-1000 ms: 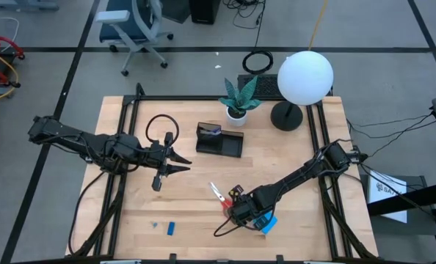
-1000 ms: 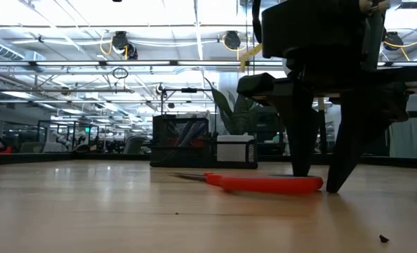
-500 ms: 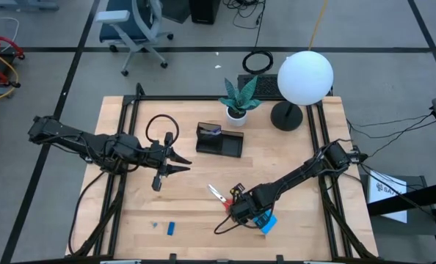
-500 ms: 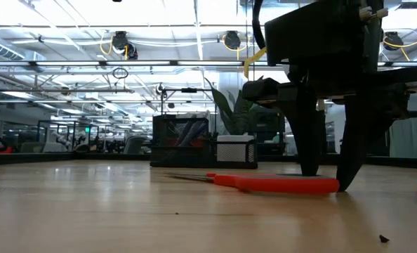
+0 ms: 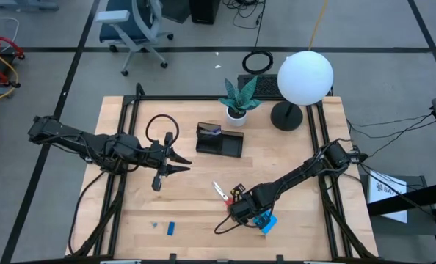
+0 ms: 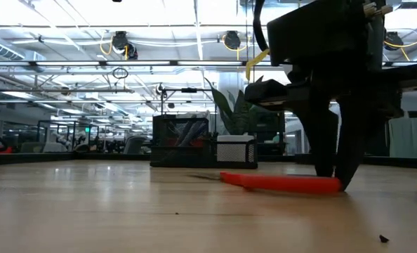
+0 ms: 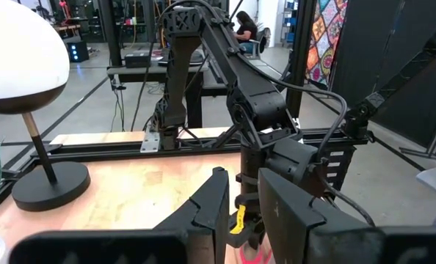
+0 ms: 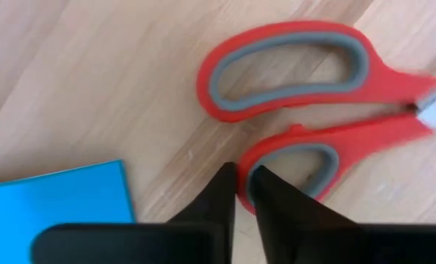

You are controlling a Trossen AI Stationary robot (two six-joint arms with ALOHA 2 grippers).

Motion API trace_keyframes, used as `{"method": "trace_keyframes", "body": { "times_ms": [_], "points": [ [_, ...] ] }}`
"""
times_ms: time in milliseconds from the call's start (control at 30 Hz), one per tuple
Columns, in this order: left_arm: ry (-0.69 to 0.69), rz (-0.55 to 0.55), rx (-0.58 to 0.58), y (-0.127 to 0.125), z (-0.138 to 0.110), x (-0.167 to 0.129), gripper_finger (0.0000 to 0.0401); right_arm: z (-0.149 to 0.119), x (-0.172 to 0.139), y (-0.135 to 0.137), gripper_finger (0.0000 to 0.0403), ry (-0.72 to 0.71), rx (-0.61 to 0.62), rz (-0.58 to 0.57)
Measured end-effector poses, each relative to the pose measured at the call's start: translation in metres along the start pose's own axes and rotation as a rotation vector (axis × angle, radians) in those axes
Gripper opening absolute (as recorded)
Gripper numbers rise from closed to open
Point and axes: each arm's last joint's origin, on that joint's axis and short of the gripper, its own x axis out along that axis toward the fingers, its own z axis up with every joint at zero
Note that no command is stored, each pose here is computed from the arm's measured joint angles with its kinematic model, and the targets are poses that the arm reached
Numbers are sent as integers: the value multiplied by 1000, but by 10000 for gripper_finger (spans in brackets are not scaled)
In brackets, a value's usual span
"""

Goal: Pick and place office supplies into organizer
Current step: Put the red scissors into the black desk organizer

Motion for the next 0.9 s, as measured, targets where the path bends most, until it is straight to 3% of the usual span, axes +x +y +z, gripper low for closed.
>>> {"method": "trace_keyframes", "body": {
  "times_ms": [100, 600, 733, 900],
  "points": [
    [0, 1, 0, 0, 0, 0, 82, 0, 0, -1, 11, 0, -1, 2],
    [-2, 3, 0, 0, 0, 0, 81, 2, -1, -2, 9, -29, -24, -15],
    [-2, 3, 0, 0, 0, 0, 83, 1, -8, -3, 9, -34, -23, -57],
    [-2, 4, 1, 0, 0, 0, 82, -3, -31, -9, 9, -54, 3, -196]
  ]
}}
